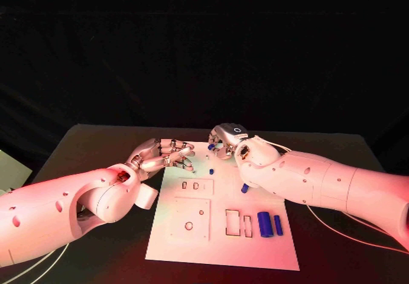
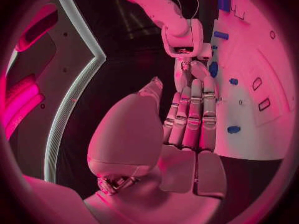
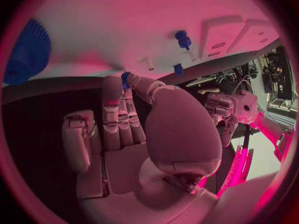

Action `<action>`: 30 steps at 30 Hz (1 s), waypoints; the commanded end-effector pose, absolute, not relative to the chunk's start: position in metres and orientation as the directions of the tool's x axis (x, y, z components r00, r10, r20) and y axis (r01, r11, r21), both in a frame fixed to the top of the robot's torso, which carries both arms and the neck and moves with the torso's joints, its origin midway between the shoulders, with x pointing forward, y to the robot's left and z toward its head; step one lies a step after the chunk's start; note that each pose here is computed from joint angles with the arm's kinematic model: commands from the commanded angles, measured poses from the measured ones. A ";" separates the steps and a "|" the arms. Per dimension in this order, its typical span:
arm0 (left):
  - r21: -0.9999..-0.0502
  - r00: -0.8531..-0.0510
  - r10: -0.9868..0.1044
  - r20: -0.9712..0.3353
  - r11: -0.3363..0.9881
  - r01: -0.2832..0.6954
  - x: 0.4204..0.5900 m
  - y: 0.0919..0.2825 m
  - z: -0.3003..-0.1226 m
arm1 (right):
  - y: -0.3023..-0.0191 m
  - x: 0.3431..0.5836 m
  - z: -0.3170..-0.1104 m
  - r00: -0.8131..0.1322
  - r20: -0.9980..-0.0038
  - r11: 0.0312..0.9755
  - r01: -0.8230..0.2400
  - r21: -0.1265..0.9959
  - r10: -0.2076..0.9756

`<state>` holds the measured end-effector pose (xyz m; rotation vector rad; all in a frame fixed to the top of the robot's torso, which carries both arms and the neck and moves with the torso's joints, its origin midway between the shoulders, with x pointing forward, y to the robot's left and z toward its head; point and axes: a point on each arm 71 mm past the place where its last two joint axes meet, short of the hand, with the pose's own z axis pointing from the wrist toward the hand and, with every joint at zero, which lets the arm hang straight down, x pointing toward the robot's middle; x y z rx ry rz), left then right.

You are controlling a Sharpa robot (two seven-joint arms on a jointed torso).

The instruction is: Assemble the parts on the task board

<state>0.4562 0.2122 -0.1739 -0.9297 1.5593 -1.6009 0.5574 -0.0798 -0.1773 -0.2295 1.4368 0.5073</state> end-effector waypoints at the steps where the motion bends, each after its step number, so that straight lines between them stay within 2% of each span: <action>1: -0.999 -0.505 -0.863 0.027 -0.035 0.007 0.456 0.210 -0.172 | -0.078 0.558 -0.179 0.035 -0.985 0.870 -0.475 0.135 0.172; 17: -0.999 -0.505 -0.863 0.027 -0.034 0.004 0.457 0.211 -0.173 | -0.077 0.559 -0.178 0.038 -0.980 0.863 -0.481 0.154 0.196; 30: -1.000 -0.489 -0.872 0.021 -0.026 0.004 0.460 0.216 -0.174 | -0.088 0.557 -0.177 0.045 -0.972 0.862 -0.472 0.184 0.232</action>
